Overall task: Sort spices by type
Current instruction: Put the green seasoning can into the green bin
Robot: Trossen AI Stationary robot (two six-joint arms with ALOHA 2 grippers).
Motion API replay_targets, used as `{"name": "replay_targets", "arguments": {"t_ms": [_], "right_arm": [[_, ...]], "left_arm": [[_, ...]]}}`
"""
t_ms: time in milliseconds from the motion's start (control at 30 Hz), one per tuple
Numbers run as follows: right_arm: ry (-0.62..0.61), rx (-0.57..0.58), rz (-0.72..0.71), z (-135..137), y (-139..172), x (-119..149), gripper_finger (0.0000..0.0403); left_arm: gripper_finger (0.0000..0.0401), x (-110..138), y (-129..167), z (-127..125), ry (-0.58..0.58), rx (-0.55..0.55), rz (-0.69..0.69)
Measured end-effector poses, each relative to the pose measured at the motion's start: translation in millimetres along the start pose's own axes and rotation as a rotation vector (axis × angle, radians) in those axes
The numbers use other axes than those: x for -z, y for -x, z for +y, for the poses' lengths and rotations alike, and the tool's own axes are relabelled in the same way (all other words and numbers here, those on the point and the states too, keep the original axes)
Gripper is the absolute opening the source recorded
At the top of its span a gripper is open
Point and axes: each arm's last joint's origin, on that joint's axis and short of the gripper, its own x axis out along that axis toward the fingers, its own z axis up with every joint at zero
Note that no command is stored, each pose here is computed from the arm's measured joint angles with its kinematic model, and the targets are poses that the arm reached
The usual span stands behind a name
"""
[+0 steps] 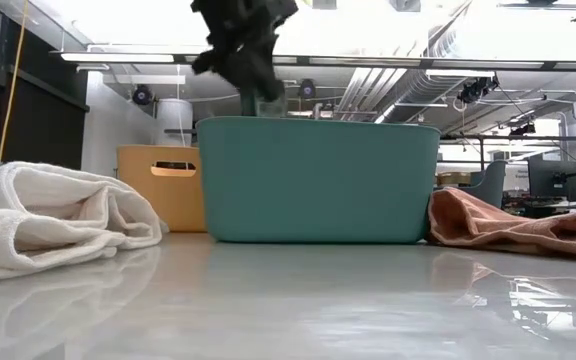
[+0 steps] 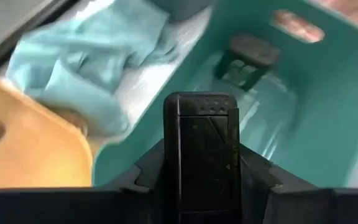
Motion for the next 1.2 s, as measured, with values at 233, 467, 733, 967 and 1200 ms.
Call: {"name": "replay_targets", "arguments": {"t_ms": [233,467,733,967,1200], "right_arm": [[0.011,0.007,-0.011,0.9,-3.7,-5.8,0.0000],[0.038,0.008,-0.011,0.8,-3.7,-5.8,0.0000],[0.093,0.011,-0.011,0.5,-3.7,-5.9,0.0000],[0.105,0.024,-0.013,-1.0,-3.7,-6.1,0.0000],[0.112,0.028,-0.014,-1.4,-3.7,-6.2,0.0000]], "left_arm": [[0.0125,29.0,-34.9,7.6,0.187,-0.001,0.067],[0.0126,51.7,-56.9,11.5,0.321,-0.007,0.075],[0.0141,52.8,-63.8,18.6,0.301,-0.026,0.060],[0.0177,51.6,-64.9,20.9,0.303,-0.024,0.067],[0.0199,49.5,-65.1,18.9,0.313,0.015,0.063]]}}
